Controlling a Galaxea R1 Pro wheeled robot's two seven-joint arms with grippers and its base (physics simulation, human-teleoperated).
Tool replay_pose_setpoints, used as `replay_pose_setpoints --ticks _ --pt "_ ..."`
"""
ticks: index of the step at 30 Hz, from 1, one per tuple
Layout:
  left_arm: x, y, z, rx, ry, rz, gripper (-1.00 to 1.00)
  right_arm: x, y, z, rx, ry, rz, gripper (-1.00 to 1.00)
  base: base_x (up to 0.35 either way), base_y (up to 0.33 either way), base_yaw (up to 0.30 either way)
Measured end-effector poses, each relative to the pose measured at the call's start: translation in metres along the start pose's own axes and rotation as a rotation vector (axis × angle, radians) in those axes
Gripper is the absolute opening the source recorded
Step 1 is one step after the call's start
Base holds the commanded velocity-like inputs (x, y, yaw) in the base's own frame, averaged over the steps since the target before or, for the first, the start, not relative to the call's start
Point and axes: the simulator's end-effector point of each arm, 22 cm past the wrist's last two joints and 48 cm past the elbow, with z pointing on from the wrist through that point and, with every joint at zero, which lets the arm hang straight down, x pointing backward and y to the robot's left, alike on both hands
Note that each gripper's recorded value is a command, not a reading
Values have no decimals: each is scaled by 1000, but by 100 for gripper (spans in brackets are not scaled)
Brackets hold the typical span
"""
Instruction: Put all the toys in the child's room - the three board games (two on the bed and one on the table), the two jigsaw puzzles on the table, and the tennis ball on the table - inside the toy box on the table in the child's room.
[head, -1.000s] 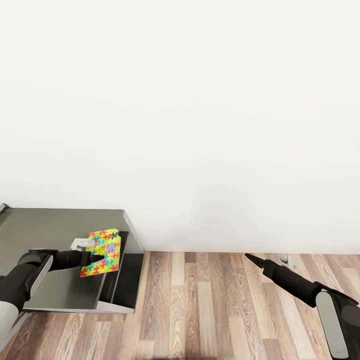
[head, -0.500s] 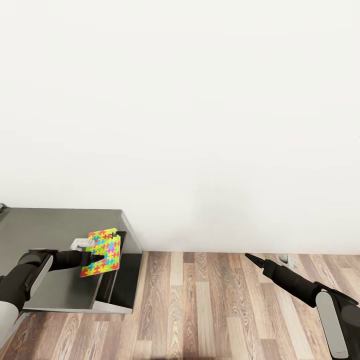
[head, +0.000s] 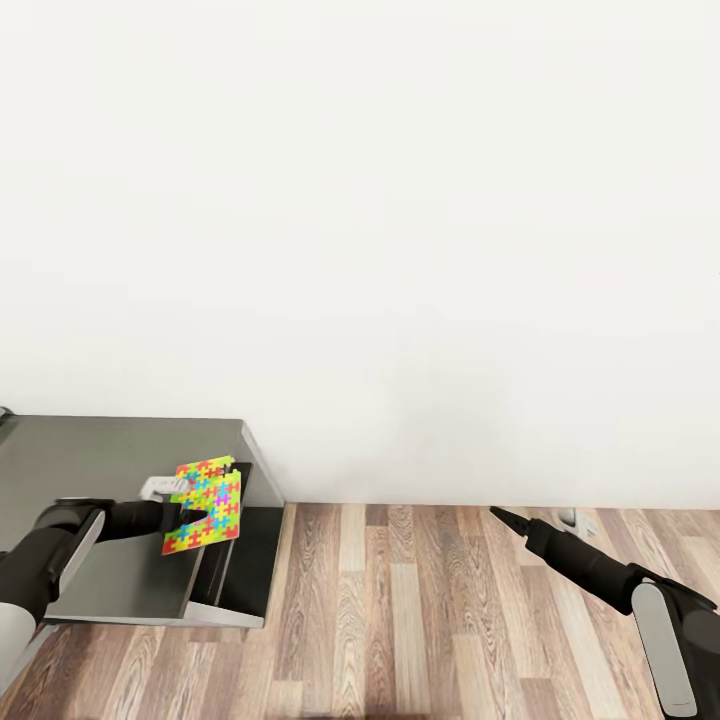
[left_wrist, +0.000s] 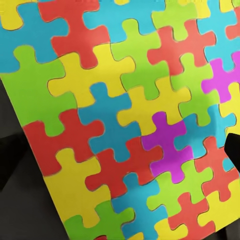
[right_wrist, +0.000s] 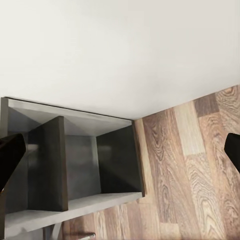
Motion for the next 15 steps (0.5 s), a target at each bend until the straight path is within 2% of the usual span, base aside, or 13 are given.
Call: replay_pose_setpoints --ticks 7,11,15 --pt "-3 11 -7 -14 -9 -8 100 0 0 0 0 0 0 100 0 0 0" --pt "-4 29 -18 -42 -12 -8 100 0 0 0 1 0 0 100 0 0 0" --pt "-9 39 -25 -49 -31 -29 100 0 0 0 0 0 0 100 0 0 0"
